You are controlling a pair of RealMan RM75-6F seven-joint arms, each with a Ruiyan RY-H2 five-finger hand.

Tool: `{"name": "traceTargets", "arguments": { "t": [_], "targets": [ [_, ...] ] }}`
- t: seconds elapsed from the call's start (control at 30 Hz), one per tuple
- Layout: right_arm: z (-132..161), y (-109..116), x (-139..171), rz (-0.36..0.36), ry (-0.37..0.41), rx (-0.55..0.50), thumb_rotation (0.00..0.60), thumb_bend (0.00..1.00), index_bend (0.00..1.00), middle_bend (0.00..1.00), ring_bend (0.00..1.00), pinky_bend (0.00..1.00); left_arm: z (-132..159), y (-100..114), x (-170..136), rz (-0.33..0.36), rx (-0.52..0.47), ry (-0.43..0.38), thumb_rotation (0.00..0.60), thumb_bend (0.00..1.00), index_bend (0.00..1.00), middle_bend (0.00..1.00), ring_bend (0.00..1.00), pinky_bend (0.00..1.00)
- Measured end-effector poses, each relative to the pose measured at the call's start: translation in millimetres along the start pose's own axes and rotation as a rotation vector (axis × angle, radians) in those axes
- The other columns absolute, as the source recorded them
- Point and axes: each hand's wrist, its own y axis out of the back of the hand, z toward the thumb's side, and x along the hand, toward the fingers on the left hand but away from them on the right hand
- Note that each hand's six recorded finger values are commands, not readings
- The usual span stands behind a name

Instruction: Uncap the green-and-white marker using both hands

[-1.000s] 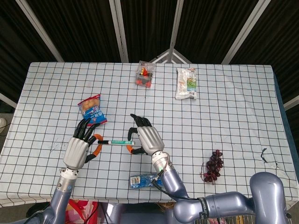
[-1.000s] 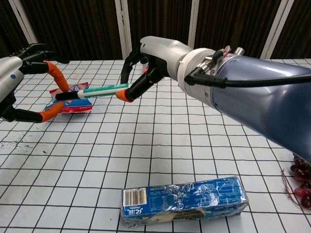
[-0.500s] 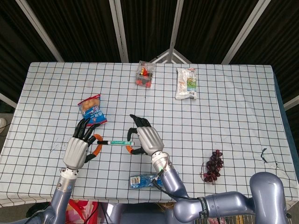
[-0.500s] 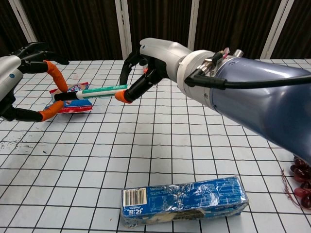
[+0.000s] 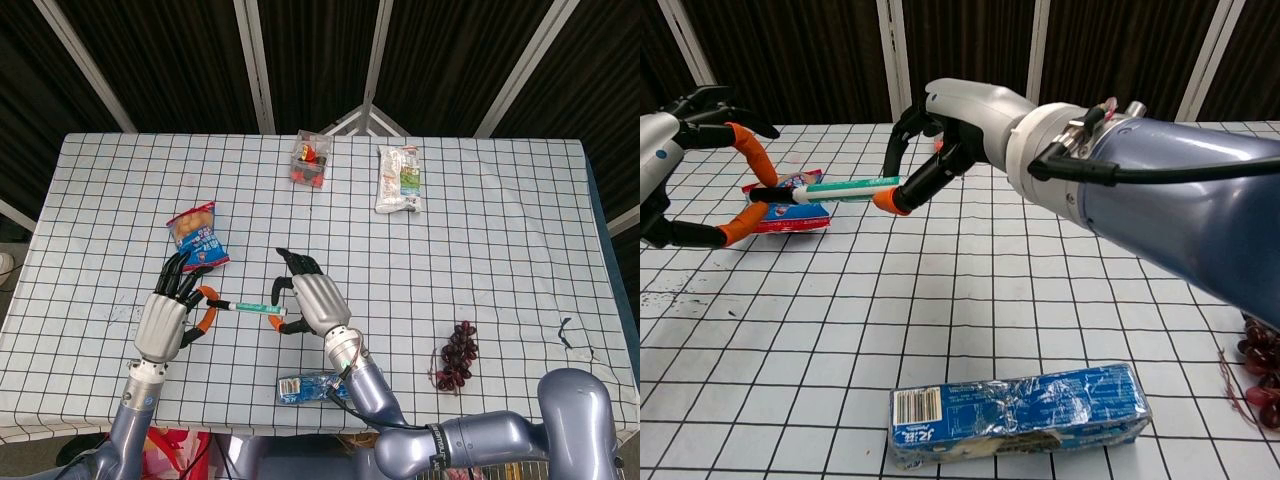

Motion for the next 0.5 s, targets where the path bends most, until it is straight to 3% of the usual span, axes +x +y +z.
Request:
{"name": "traceTargets", "arguments": {
  "t": [0.5],
  "targets": [
    [-14, 13, -2, -0.041, -0.033, -0.019, 0.600, 0.50, 0.86, 0.02, 0.05, 0.00, -12, 7, -9, 0.021, -0.018, 0.034, 0.600, 0.53, 0.55, 0.23, 0.00, 0.00]
  ]
}}
